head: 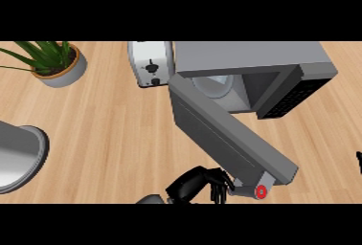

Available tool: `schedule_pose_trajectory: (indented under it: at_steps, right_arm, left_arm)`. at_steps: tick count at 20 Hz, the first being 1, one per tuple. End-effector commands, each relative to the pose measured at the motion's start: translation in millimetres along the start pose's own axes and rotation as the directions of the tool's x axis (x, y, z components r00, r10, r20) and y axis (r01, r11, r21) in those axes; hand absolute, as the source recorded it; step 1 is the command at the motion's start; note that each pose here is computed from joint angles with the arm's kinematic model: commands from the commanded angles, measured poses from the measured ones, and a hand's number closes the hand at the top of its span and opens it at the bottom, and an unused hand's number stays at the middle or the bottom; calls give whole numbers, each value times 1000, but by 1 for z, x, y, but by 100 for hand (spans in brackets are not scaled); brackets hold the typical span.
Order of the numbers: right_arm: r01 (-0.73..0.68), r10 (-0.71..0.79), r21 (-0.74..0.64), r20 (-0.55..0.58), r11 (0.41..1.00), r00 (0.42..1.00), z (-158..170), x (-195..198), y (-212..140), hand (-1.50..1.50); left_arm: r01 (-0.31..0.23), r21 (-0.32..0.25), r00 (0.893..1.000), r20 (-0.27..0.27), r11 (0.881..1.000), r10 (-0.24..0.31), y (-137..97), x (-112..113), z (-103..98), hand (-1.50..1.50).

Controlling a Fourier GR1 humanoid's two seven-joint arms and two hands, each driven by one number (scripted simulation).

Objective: Pick up the milk, place it into the microwave and close the microwave

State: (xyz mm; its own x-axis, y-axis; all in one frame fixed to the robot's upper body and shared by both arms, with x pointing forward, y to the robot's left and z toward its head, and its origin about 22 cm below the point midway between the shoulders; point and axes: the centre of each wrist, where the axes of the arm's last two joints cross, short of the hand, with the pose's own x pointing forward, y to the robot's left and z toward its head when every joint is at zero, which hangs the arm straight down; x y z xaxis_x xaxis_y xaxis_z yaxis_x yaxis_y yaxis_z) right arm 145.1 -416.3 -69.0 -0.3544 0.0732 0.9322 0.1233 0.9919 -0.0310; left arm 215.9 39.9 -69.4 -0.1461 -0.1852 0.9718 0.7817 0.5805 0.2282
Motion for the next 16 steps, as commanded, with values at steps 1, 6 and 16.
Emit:
schedule_pose_trajectory:
  at_steps: [1, 6, 16]
  right_arm:
    - [49, -53, 71, 49, 996, 997, -12, 8, -1, -150]
    - [74, -81, 109, 55, 991, 995, -29, 15, 10, -150]
    - [90, -110, 222, 78, 971, 991, -55, 29, 19, -150]
  left_arm:
    - [-12, -10, 997, 75, 1000, 13, -11, 24, -20, -150]
    - [-2, 58, 997, 77, 998, -2, -5, 33, -31, 150]
    - [38, 193, 977, 198, 981, -76, 34, 83, -72, 150]
